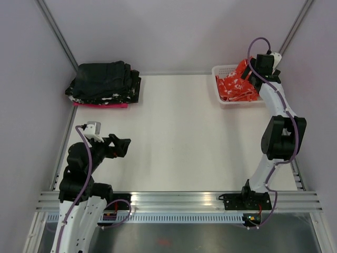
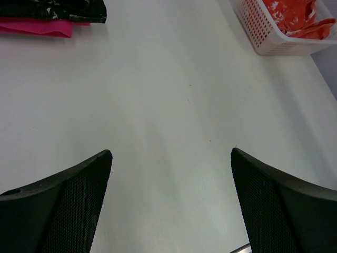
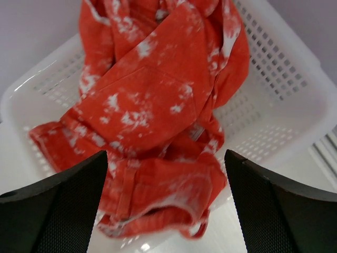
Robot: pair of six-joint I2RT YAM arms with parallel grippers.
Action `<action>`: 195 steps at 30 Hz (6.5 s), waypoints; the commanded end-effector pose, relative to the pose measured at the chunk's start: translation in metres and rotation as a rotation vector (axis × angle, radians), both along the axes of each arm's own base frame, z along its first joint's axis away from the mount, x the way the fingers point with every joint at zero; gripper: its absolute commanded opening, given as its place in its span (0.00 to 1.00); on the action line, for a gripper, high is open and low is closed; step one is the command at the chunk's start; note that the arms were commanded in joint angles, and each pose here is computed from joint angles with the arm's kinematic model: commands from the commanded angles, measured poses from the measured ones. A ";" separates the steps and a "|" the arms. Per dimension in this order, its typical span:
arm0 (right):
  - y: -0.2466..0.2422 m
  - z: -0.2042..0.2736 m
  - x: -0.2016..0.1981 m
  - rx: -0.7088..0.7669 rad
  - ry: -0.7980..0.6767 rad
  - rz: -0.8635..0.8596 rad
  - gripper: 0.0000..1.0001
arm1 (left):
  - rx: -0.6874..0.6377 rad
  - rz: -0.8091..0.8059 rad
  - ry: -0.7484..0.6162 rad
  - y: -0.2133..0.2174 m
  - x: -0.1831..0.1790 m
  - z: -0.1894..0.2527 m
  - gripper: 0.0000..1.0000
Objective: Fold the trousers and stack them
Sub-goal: Grab the trousers from the pile, then move the trousers to the center of the board, then flatten the trousers out
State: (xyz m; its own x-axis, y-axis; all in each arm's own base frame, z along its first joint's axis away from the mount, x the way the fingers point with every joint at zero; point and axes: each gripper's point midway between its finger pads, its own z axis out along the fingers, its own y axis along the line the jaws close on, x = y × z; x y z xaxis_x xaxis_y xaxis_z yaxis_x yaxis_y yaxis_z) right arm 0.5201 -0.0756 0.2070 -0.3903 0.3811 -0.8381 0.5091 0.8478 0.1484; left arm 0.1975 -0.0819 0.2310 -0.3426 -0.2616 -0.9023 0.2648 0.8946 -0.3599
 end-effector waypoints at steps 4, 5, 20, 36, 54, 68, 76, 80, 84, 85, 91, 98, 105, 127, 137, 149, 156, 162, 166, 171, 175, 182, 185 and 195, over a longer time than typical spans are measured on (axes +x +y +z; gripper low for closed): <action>-0.036 -0.026 0.029 -0.123 0.116 -0.045 0.98 | 0.001 0.029 0.029 0.003 0.009 -0.004 0.98; -0.041 -0.033 0.030 -0.127 0.126 -0.060 0.98 | 0.001 0.030 0.037 0.003 0.010 -0.006 0.98; -0.065 -0.142 0.081 0.097 0.079 0.046 0.98 | 0.008 0.009 0.172 -0.003 0.021 -0.030 0.98; -0.030 0.003 0.095 0.182 -0.277 0.188 0.00 | 0.012 -0.010 0.217 -0.007 0.025 -0.038 0.98; 0.180 0.440 -0.176 0.225 -1.090 0.925 0.00 | -0.002 -0.021 0.142 -0.008 0.018 -0.024 0.98; 0.286 0.139 -0.237 0.677 -0.578 1.039 0.00 | -0.003 0.032 0.053 0.002 0.011 -0.006 0.98; 0.357 -0.042 -0.222 0.438 -0.087 0.984 0.05 | -0.002 0.029 0.077 0.001 0.013 -0.010 0.98; 0.367 -0.035 -0.203 0.363 -0.059 1.004 0.39 | -0.006 0.012 0.069 -0.001 0.012 -0.005 0.98; 0.374 -0.003 -0.189 0.299 -0.069 1.042 0.81 | -0.039 -0.094 0.052 -0.020 0.010 0.013 0.96; 0.376 0.024 -0.180 0.281 -0.111 1.039 0.83 | -0.055 -0.120 0.087 -0.026 0.016 0.010 0.95; 0.280 0.052 -0.151 0.210 -0.177 0.700 0.89 | -0.164 -0.244 0.239 -0.069 0.044 -0.017 0.90; 0.127 -0.007 -0.130 0.035 -0.061 0.246 0.91 | 0.079 -0.278 0.354 -0.151 0.050 -0.065 0.92; 0.118 -0.091 -0.116 0.052 0.081 0.263 0.90 | 0.157 -0.209 0.377 -0.153 0.064 -0.098 0.95; 0.162 -0.065 -0.044 0.283 -0.015 0.478 0.86 | 0.155 -0.327 0.413 -0.196 0.063 -0.115 0.94; 0.140 0.000 -0.191 0.264 -0.090 0.462 0.95 | 0.484 -0.352 0.369 -0.262 0.060 -0.122 0.98; 0.138 -0.006 -0.281 0.345 -0.130 0.445 0.96 | 0.409 -0.146 0.356 -0.233 0.072 -0.120 0.02; 0.177 0.010 -0.282 0.439 -0.215 0.663 0.95 | 0.219 0.059 0.148 -0.100 0.095 0.020 0.02; 0.190 0.007 -0.281 0.540 -0.287 0.634 0.91 | 0.301 -0.076 0.062 -0.078 0.072 0.133 0.08; 0.184 0.002 -0.280 0.515 -0.267 0.593 0.94 | 0.352 -0.267 0.124 -0.154 0.065 0.106 0.10; 0.137 0.019 -0.270 0.322 -0.138 0.368 0.98 | 0.342 -0.456 0.216 -0.241 0.037 0.041 0.52; 0.120 0.050 -0.277 0.284 -0.195 0.298 0.98 | 0.342 -0.385 0.249 -0.229 0.037 0.019 0.90; 0.166 0.028 -0.275 0.421 -0.174 0.511 0.98 | 0.273 -0.092 0.184 -0.125 0.037 0.036 1.00; 0.189 0.007 -0.271 0.481 -0.139 0.623 0.98 | 0.173 0.011 0.277 -0.084 0.038 -0.007 1.00; 0.192 -0.052 -0.228 0.347 0.047 0.622 0.98 | -0.083 -0.314 0.535 -0.136 0.001 -0.113 0.95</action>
State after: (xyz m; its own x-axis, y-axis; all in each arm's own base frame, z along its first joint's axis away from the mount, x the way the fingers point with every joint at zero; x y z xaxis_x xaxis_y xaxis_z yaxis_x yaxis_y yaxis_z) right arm 0.2663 0.1145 0.1375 -0.7032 0.3602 -0.6130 0.0193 0.8715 0.4900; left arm 0.2024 -0.1713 0.0910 -0.8175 -0.0881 -0.5691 0.1543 0.9185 -0.3639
